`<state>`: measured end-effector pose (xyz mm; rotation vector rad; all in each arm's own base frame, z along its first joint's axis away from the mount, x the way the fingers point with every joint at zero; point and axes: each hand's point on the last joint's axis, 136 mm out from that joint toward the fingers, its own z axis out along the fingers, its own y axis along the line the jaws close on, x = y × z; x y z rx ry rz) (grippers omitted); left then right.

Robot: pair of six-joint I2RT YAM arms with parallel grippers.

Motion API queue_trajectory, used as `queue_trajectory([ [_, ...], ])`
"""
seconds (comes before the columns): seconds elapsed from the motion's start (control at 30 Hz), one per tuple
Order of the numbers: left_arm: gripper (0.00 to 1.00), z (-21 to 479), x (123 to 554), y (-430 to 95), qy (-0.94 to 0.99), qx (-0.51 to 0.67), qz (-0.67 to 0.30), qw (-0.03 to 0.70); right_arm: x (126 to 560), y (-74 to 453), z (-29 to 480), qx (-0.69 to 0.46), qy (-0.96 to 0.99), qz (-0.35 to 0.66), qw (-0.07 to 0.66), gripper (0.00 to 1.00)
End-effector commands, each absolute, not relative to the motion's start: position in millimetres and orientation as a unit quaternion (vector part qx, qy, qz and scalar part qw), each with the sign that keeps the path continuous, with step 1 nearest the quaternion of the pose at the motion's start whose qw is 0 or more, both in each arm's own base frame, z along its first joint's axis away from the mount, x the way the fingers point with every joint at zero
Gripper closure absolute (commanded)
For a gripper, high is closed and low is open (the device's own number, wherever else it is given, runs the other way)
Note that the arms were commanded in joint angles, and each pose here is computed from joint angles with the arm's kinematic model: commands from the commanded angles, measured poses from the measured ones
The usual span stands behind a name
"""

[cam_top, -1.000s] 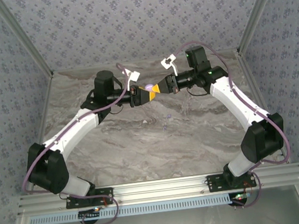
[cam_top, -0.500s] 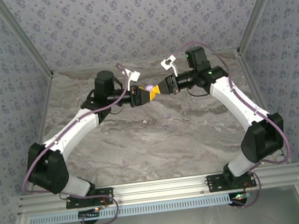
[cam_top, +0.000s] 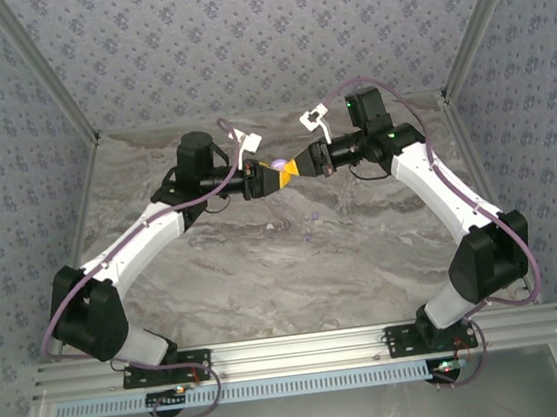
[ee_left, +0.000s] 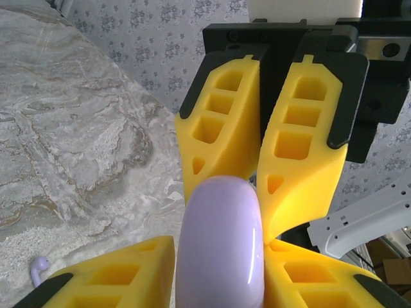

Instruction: Insert wireless bluetooth earbuds into charging case

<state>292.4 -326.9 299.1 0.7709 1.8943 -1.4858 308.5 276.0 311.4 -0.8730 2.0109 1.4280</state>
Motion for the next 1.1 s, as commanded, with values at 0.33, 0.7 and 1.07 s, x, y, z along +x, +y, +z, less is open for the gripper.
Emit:
queue_trajectory([
  [0.33, 0.80, 317, 295, -323, 0.707, 0.300, -0.544, 0.338, 282, 281, 313, -0.348, 0.742, 0.525, 0.228, 0.81],
  [0.7, 0.92, 310, 292, -325, 0.662, 0.373, -0.503, 0.413, 296, 268, 310, -0.325, 0.783, 0.457, 0.268, 0.55],
  [1.07, 0.94, 293, 273, -321, 0.595, 0.467, -0.424, 0.498, 284, 255, 306, -0.333, 0.800, 0.413, 0.280, 0.47],
])
